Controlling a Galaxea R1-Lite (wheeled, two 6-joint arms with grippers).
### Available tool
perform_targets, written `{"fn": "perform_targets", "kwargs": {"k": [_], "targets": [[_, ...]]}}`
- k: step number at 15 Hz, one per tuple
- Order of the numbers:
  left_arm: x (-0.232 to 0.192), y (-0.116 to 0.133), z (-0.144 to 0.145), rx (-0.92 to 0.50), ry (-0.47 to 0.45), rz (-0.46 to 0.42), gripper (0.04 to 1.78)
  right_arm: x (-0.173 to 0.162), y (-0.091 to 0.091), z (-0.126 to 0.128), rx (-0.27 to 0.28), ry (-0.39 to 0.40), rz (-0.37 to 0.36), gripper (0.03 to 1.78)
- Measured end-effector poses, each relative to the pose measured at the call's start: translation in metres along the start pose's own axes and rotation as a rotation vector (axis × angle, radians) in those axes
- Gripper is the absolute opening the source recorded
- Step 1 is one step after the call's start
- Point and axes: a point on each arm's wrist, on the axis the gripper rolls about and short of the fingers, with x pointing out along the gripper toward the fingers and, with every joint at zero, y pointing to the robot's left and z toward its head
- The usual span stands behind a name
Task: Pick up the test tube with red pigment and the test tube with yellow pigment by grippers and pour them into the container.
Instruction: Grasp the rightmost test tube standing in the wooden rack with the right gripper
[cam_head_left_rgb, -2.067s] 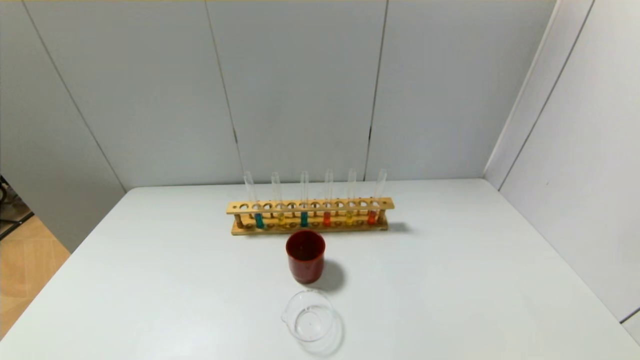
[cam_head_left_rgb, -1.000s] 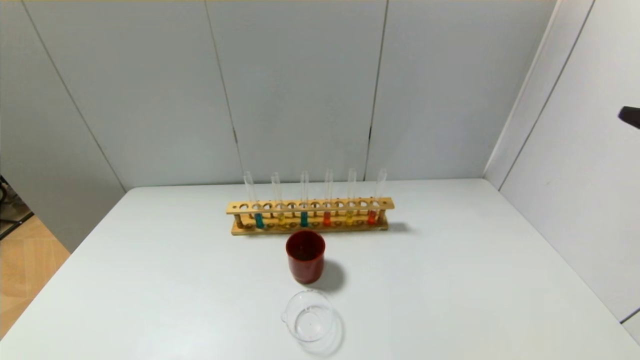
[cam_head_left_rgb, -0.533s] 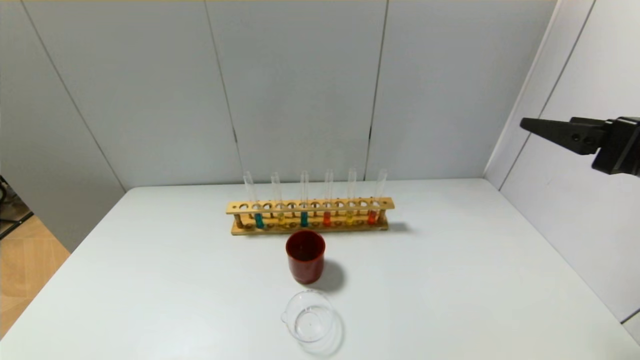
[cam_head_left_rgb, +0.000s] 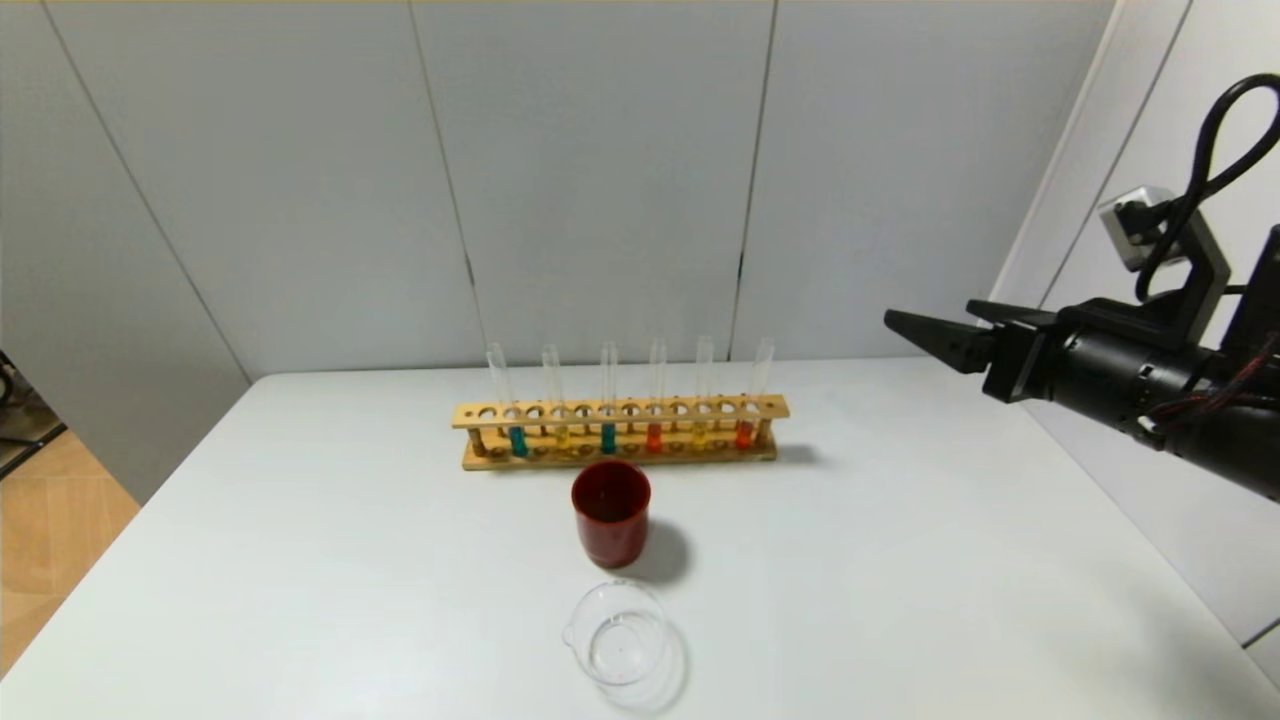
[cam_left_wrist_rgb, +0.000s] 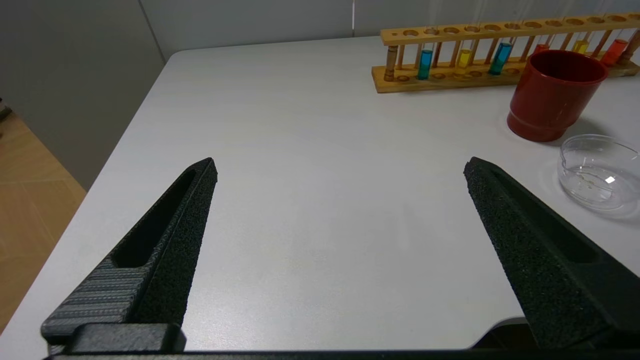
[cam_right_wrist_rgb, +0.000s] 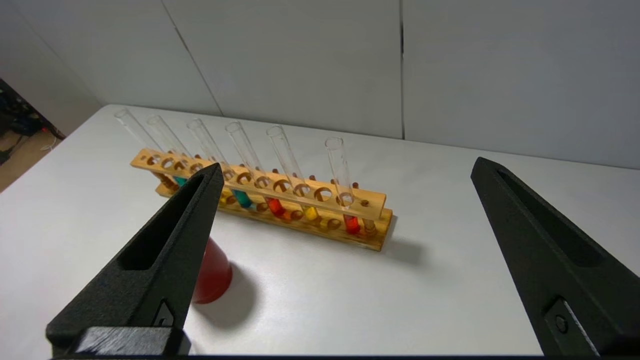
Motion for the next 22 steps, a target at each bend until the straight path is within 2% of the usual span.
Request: {"fn": "perform_targets", "kwargs": {"k": [7,12,16,19,22], "targets": [[0.0,0.0,0.0,0.0,0.0,0.0,1.75,0.035,-0.013,-0.041,0.02,0.088,-0.008,1.74],[0.0,0.0,0.0,0.0,0.0,0.0,1.75,0.061,-0.019,-0.066,0.005,0.042,0.006,1.74],[0.0,0.0,0.0,0.0,0.0,0.0,1.75,0.07,-0.023,-0.092,-0.007,0.102,-0.035,1.74],[0.0,0.0,0.0,0.001,0.0,0.0,1.75,0.068,-0.025,-0.097,-0.046,0.118,-0.072,1.74],[0.0,0.0,0.0,0.0,0.0,0.0,1.75,0.066,-0.022,-0.099,-0.055,0.126,-0.067,1.74]]}}
